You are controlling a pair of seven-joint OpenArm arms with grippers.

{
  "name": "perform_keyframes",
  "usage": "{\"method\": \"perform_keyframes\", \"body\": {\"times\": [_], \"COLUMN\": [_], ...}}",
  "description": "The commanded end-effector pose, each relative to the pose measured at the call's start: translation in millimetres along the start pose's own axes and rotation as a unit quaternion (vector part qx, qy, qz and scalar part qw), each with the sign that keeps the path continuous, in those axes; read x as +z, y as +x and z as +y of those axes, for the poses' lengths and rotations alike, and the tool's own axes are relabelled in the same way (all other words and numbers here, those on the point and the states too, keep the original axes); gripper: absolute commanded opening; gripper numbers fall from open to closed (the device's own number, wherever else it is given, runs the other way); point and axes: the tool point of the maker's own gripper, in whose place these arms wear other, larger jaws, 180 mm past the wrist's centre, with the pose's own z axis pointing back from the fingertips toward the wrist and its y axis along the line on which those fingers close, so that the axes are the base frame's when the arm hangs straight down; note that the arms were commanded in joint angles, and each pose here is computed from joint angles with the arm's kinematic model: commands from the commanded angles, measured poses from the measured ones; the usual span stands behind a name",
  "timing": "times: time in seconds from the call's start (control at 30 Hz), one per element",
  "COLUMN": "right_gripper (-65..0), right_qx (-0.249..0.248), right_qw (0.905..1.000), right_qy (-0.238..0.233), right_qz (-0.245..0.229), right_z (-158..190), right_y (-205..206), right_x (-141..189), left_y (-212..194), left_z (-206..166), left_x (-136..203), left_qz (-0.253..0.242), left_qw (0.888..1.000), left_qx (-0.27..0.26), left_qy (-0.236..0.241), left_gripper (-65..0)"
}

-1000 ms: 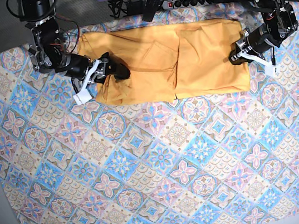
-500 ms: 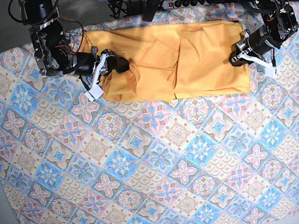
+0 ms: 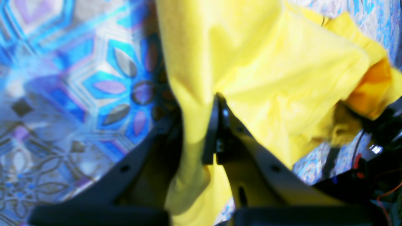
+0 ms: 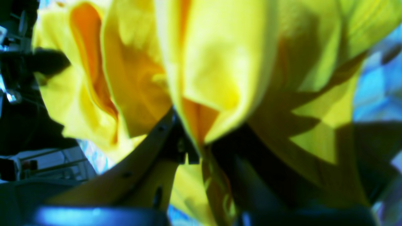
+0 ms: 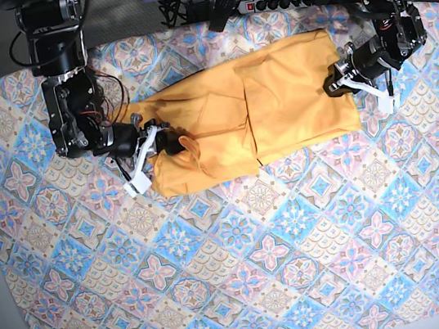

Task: Fold the T-shirt properly
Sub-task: 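Fold the right gripper's end over toward the left gripper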

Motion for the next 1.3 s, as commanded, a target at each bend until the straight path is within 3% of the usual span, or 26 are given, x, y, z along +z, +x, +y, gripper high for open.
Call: {"method": "perform_keyframes", "body": {"times": [0.0, 0.17, 0.4, 0.57, 0.93, 1.27], "right_gripper": [-64.8, -64.8, -64.8, -64.8, -64.8, -64.7], "right_qx": [0.020, 0.059, 0.110, 0.190, 0.313, 0.336], "right_qw": [0.9994, 0.9978, 0.9936, 0.9801, 0.9447, 0.9276], "right_qy": [0.005, -0.030, 0.004, 0.041, 0.090, 0.162], "right_qz": [-0.028, 0.001, 0.027, 0.041, 0.041, 0.027], "right_z": [2.9, -8.1, 27.6, 71.2, 135.8, 195.1], "right_y": [25.6, 26.7, 23.0, 33.6, 58.5, 42.9], "right_x": [3.1, 3.2, -15.9, -30.4, -41.5, -62.5], "left_y": [9.8, 8.5, 10.0, 9.0, 4.7, 9.2], "left_z": [-8.5, -27.5, -37.9, -38.7, -43.5, -41.5], "left_x": [1.1, -9.2, -19.7, -28.1, -31.7, -31.7], "left_qz": [-0.016, -0.008, -0.005, 0.001, 0.002, -0.014], "left_qw": [1.000, 0.999, 0.999, 0.999, 0.998, 0.998], "left_qx": [-0.003, -0.015, -0.007, 0.007, 0.014, 0.016], "left_qy": [-0.014, -0.032, -0.045, -0.049, -0.055, -0.053], "left_gripper": [-65.0, -65.0, -65.0, -65.0, -65.0, -65.0]}}
